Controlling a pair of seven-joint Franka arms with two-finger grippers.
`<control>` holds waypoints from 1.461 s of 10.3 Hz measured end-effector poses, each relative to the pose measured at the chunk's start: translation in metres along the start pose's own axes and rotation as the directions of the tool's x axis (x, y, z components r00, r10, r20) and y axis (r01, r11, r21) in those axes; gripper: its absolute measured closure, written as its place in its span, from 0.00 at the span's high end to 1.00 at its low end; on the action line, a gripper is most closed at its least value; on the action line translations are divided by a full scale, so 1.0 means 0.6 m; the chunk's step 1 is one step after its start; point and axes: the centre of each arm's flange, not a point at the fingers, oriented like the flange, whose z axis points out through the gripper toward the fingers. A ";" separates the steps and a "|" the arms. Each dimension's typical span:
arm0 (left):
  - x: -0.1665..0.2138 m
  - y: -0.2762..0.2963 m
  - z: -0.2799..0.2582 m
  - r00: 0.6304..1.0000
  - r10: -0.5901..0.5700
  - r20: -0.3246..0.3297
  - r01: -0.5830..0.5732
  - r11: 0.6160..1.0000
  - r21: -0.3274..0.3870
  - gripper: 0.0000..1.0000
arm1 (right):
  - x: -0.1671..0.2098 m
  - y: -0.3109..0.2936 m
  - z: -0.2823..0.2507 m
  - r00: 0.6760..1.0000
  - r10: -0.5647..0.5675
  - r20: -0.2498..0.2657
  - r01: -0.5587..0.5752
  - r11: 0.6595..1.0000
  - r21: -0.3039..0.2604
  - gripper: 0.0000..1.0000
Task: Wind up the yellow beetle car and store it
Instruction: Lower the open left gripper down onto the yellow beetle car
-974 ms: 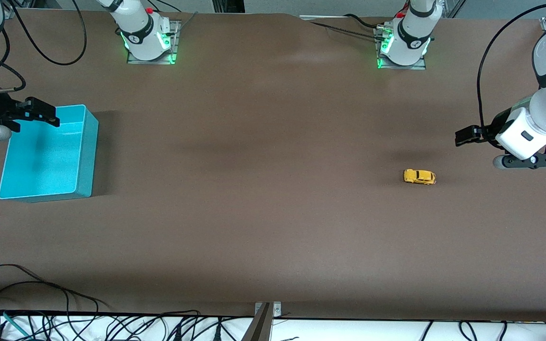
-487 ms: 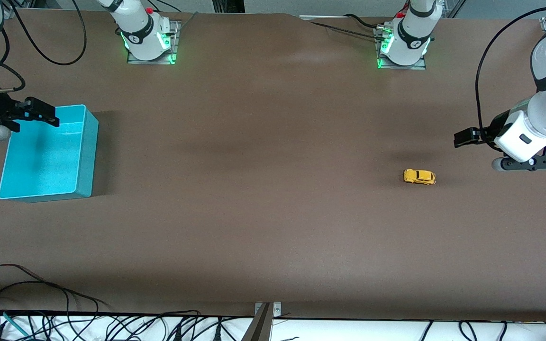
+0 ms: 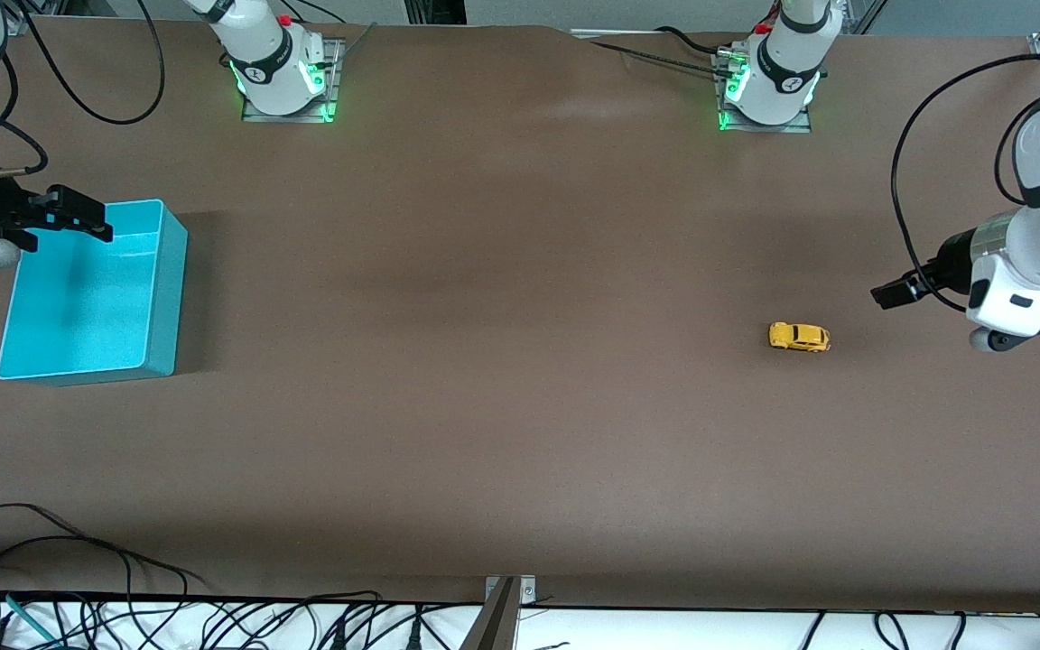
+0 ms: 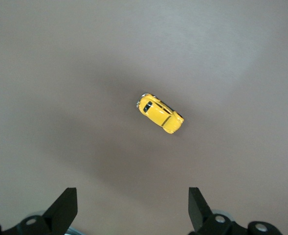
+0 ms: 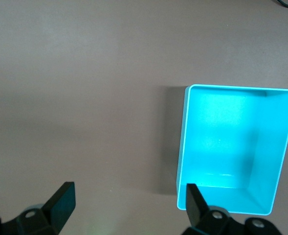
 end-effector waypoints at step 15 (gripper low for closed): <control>0.035 0.032 0.373 0.575 -0.818 0.019 0.806 0.562 -0.185 1.00 | 0.001 -0.001 0.003 1.000 -0.001 0.003 0.001 1.000 0.000 1.00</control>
